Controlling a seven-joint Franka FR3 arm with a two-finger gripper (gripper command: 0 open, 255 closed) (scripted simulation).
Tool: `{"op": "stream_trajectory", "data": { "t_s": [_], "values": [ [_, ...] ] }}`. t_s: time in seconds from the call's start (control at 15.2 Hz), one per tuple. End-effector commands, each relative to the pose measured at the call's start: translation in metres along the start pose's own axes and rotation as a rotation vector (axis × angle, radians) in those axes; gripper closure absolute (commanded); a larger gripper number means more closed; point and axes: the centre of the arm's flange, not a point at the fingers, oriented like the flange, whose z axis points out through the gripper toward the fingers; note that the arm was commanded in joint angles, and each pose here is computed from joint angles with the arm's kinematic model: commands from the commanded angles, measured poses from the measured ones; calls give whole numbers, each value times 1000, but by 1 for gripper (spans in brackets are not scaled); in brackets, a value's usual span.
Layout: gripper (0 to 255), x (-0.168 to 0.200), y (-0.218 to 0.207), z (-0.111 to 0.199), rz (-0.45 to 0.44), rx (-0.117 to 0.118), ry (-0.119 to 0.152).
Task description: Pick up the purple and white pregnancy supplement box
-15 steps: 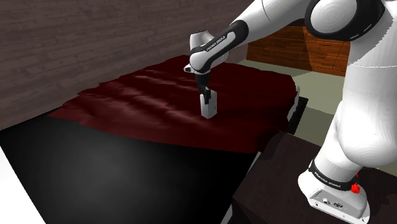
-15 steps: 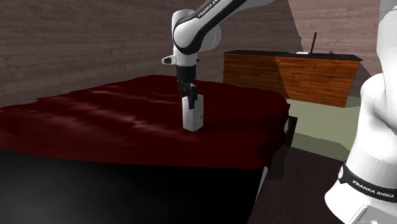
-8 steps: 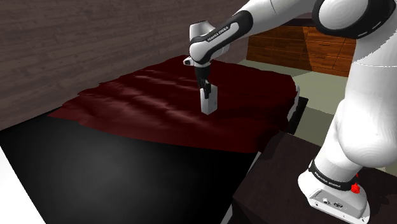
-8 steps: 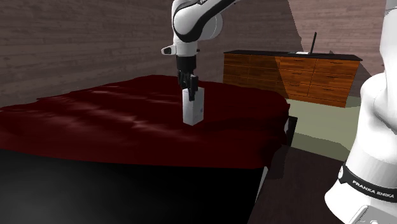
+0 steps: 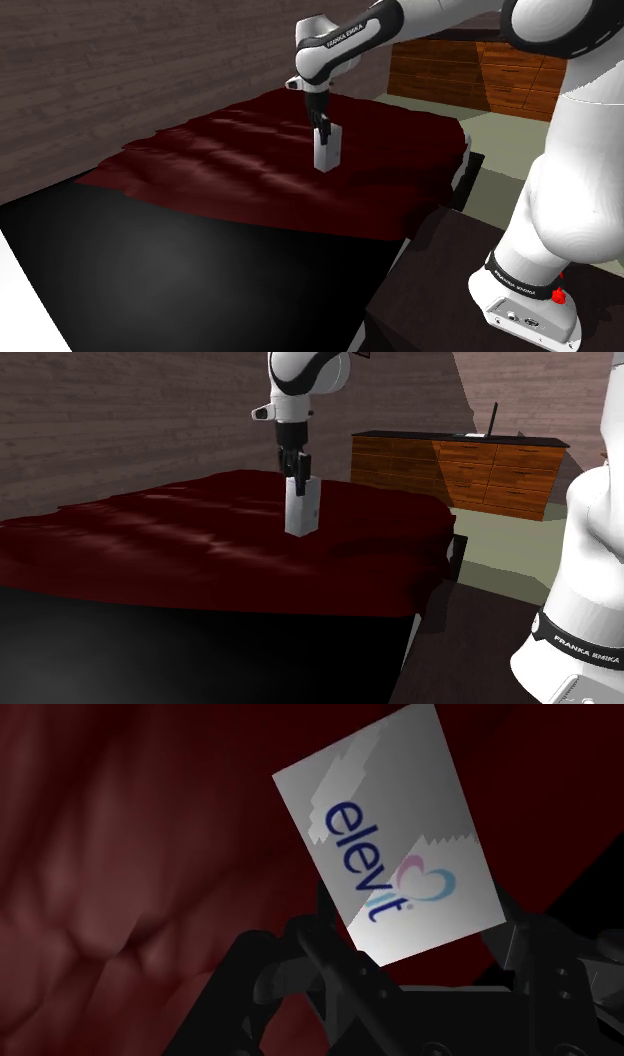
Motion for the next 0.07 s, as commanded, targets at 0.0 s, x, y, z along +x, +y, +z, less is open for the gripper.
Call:
{"op": "stream_trajectory", "data": {
  "t_s": [0.0],
  "values": [
    [255,-1,0,-3,0,0,0]
  ]
}}
